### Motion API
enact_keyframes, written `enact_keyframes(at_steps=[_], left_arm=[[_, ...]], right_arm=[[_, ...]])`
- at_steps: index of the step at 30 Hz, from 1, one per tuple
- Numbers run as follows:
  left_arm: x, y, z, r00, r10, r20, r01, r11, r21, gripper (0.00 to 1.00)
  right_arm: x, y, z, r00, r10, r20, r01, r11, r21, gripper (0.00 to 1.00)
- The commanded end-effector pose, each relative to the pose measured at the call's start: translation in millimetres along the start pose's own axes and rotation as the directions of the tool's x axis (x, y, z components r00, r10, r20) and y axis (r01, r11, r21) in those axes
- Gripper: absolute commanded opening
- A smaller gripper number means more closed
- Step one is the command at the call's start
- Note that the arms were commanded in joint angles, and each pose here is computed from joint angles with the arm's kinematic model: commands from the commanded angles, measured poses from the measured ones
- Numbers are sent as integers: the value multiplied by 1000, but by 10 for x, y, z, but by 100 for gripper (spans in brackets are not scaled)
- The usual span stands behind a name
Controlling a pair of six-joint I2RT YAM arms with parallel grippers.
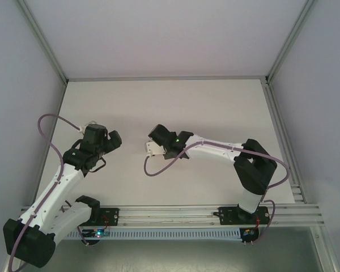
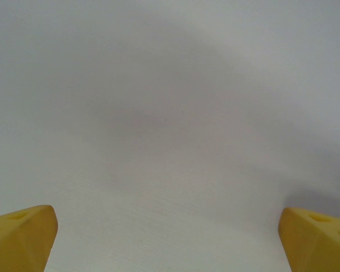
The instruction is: Assemble paper box
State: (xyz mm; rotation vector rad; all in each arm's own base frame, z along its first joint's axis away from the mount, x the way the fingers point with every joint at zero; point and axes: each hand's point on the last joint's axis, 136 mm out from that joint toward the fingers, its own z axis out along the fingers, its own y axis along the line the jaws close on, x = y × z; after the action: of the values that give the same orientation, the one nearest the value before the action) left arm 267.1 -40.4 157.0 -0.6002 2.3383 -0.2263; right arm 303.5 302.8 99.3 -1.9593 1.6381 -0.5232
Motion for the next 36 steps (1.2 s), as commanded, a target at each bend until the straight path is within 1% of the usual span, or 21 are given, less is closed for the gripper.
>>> enact_keyframes(at_steps=[1, 4, 7, 8, 11, 13, 16, 17, 19, 20, 21, 22, 24, 28, 30, 31, 32, 33, 34, 35, 36], left_arm=[[31, 134, -15, 1000, -3, 2, 3, 999, -47, 100], [47, 143, -8, 1000, -6, 0, 6, 999, -46, 100], [61, 132, -3, 1000, -5, -4, 5, 999, -37, 100], [68, 133, 1, 1000, -5, -6, 5, 999, -37, 100], [88, 128, 6, 1000, -7, -13, 6, 1000, -30, 100], [96, 121, 7, 1000, -10, -14, 10, 1000, -24, 100], [112, 99, 16, 1000, -14, -16, 14, 1000, -5, 100], [115, 89, 18, 1000, -14, -17, 14, 1000, 0, 100], [106, 80, 15, 1000, -15, -14, 15, 1000, 4, 100], [96, 83, 14, 1000, -16, -11, 16, 1000, 1, 100], [83, 77, 8, 1000, -15, -6, 15, 1000, 3, 100], [76, 74, 9, 1000, -13, -3, 13, 1000, 3, 100], [48, 57, 8, 1000, -13, 5, 13, 1000, 7, 100], [-40, 7, 3, 999, -7, 33, 7, 1000, 17, 100], [-131, 0, 11, 998, 6, 68, -7, 1000, 6, 100], [-182, 5, 25, 995, 21, 93, -20, 1000, -4, 100], [-253, 25, 39, 991, 34, 127, -31, 999, -25, 100], [-338, 73, 55, 985, 43, 167, -33, 998, -62, 100], [-414, 115, 77, 979, 60, 197, -42, 994, -96, 100], [-500, 161, 109, 969, 88, 230, -57, 989, -137, 100], [-580, 199, 138, 960, 109, 257, -66, 983, -169, 100]], right_arm=[[107, -627, -170, 995, 102, -22, -87, 930, 356, 38], [223, -721, -136, 988, 151, -39, -116, 881, 459, 38], [226, -629, -23, 991, 133, -17, -108, 865, 490, 39], [216, -585, 11, 992, 123, -5, -105, 860, 500, 41], [240, -366, 176, 995, 100, -23, -78, 881, 467, 46], [257, -219, 270, 995, 92, -49, -62, 900, 431, 46], [211, 41, 322, 998, 52, -43, -32, 926, 376, 57], [192, 101, 309, 998, 47, -29, -34, 930, 366, 61], [139, 255, 250, 1000, 26, 2, -25, 947, 322, 73], [119, 321, 209, 999, 27, 20, -31, 956, 293, 81], [94, 405, 156, 999, 28, 41, -37, 969, 246, 91], [81, 469, 102, 998, 36, 60, -48, 978, 203, 98], [48, 535, -40, 992, 70, 101, -83, 987, 135, 98], [28, 534, -370, 978, 117, 170, -133, 987, 86, 98], [62, 445, -517, 959, 163, 230, -189, 977, 97, 98], [117, 334, -563, 939, 223, 263, -261, 958, 118, 98], [208, 154, -613, 899, 319, 299, -373, 916, 144, 98], [384, -83, -657, 826, 453, 334, -524, 836, 163, 98], [611, -318, -699, 725, 583, 367, -671, 720, 180, 98], [957, -560, -753, 564, 719, 405, -822, 535, 195, 98], [1287, -698, -789, 408, 801, 438, -913, 360, 192, 98]])
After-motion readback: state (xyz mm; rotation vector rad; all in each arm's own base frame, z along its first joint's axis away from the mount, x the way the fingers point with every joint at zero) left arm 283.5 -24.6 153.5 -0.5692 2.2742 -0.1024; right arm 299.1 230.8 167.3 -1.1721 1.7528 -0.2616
